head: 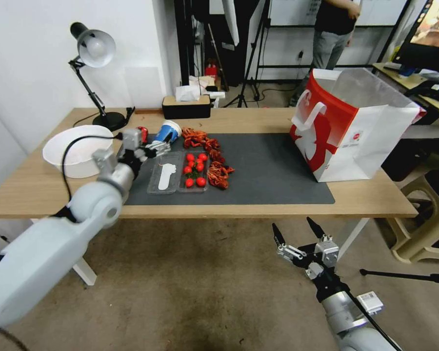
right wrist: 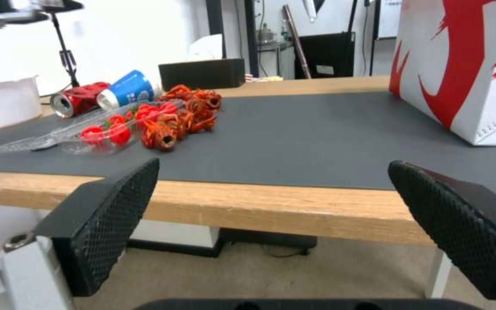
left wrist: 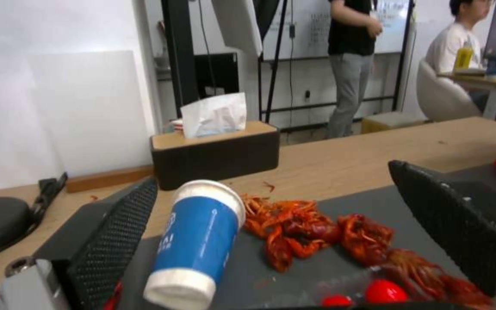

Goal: Pick up the trash from the table and place it into the takeout bag.

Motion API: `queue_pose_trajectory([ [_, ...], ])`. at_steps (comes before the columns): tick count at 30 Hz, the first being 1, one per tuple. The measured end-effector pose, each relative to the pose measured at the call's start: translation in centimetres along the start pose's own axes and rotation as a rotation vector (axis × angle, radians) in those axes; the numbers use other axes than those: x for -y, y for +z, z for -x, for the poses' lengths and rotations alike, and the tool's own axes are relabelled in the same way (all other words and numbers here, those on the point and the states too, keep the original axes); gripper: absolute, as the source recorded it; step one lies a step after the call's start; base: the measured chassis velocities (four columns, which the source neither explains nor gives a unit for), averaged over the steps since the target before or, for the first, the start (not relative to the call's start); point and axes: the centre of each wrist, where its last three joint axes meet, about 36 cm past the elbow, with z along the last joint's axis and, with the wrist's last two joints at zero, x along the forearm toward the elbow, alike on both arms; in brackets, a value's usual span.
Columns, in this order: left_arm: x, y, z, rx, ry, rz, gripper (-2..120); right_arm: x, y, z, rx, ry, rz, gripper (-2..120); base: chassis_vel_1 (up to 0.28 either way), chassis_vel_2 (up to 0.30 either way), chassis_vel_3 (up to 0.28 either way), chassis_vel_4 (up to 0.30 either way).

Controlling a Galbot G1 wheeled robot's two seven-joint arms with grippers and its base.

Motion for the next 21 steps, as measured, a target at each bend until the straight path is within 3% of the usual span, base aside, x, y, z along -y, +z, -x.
queue_pose_trajectory([
  [6,-0.5,-0.5,3.6,-0.042,0.006,0.029,100,0.0,0.0,-0.4,-0.007,0.007,-0.005,100,0.000,0.000,0.000,0.000],
  [9,-1.7,-0.6,6.7,-0.093,0.019,0.076,100,0.1,0.0,-0.5,-0.009,0.010,-0.008,100,0.000,0.000,0.000,0.000],
  [15,-2.7,-0.9,9.1,-0.211,0.046,0.101,100,0.2,0.0,-0.5,-0.007,0.012,-0.011,100,0.000,0.000,0.000,0.000],
  [21,-3.7,-0.5,11.4,-0.256,0.039,0.151,100,0.3,0.2,-0.5,-0.010,0.014,-0.011,100,0.000,0.000,0.000,0.000],
])
